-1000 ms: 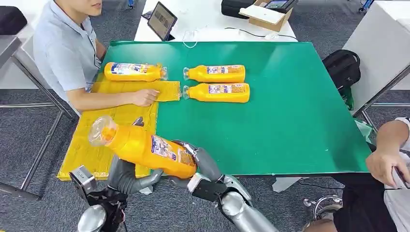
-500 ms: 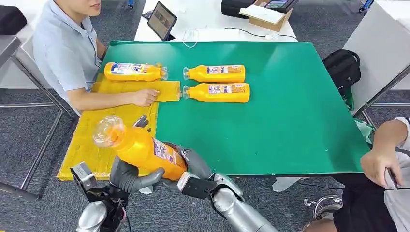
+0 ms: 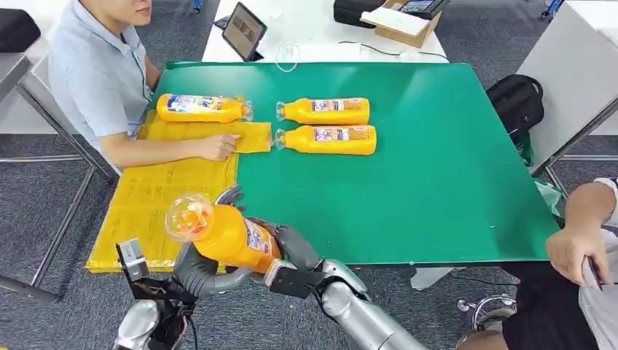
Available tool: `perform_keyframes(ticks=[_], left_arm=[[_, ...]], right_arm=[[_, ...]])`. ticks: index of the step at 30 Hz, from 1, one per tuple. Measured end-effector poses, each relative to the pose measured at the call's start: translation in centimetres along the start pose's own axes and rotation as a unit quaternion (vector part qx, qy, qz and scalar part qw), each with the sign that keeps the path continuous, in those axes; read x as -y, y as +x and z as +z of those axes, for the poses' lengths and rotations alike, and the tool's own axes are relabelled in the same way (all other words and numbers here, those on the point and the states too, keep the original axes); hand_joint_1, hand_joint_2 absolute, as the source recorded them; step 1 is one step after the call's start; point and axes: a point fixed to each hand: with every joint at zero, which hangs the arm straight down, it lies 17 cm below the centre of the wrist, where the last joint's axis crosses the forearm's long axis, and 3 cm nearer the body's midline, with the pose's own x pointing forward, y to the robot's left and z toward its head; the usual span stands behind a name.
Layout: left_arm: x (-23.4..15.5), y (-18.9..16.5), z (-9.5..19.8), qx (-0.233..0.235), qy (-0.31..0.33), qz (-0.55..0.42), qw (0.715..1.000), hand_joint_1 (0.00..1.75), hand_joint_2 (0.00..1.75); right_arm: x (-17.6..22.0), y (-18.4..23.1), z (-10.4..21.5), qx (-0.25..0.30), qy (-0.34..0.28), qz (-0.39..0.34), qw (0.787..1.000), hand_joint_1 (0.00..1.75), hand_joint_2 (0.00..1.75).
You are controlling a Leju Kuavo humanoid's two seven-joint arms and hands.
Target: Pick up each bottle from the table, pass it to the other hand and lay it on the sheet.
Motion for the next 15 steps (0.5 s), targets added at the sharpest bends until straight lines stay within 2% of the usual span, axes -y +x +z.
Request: perform_keyframes(ticks=[15], left_arm=[[-1.0, -2.1, -0.1, -0.043, 0.007, -0.074, 0.996, 1.75, 1.75]], right_arm=[[-0.5, -0.8, -0.7, -0.023, 0.008, 0.016, 1.0, 1.75, 1.75]])
